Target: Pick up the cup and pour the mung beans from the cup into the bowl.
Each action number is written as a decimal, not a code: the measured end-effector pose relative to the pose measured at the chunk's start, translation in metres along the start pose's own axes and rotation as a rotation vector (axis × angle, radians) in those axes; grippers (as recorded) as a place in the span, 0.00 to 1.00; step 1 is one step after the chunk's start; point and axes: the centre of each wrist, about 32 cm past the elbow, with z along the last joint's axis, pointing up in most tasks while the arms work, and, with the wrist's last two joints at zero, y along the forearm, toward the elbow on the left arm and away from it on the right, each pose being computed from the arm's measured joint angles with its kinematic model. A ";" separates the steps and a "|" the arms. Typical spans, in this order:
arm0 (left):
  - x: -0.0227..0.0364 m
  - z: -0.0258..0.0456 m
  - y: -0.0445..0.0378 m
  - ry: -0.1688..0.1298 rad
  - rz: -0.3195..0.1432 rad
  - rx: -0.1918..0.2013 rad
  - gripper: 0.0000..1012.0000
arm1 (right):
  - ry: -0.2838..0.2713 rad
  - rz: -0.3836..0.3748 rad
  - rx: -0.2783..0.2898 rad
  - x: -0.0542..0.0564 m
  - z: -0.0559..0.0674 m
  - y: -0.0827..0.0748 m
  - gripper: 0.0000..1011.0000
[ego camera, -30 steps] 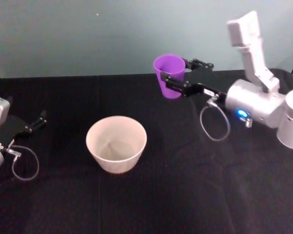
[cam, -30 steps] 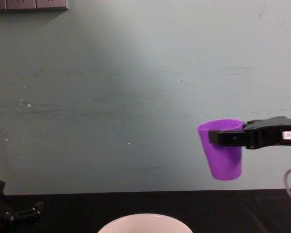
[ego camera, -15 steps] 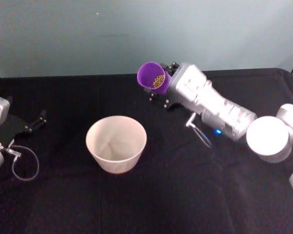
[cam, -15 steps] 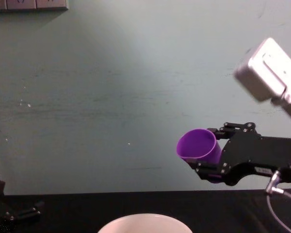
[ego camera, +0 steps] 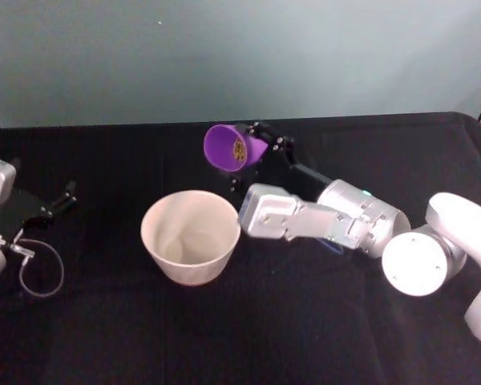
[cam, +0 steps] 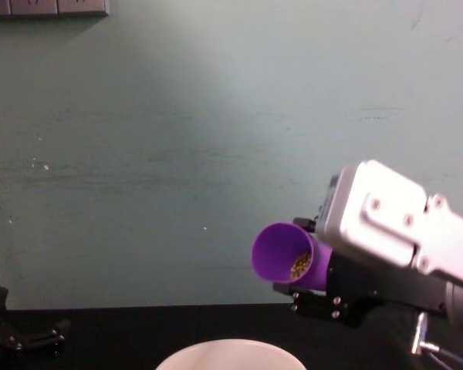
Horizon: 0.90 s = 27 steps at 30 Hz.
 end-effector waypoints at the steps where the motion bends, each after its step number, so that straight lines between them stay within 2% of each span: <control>1: 0.0000 0.0000 0.0000 0.000 0.000 0.000 0.99 | -0.012 0.004 0.002 -0.001 0.000 0.000 0.71; 12: 0.0000 0.0000 0.0000 0.000 0.000 0.000 0.99 | -0.184 0.057 0.020 -0.007 0.005 -0.001 0.71; 13: 0.0000 0.0000 0.0000 0.000 0.000 0.000 0.99 | -0.225 0.065 0.022 -0.009 0.006 -0.002 0.71; 16: 0.0000 0.0000 0.0000 0.000 0.000 0.000 0.99 | -0.288 0.074 0.027 -0.011 0.007 -0.002 0.71; 19: 0.0000 0.0000 0.0000 0.000 0.000 0.000 0.99 | -0.331 0.076 0.032 -0.013 0.009 -0.003 0.71; 27: 0.0000 0.0000 0.0000 0.000 0.000 0.000 0.99 | -0.406 0.074 0.031 -0.014 0.009 -0.004 0.71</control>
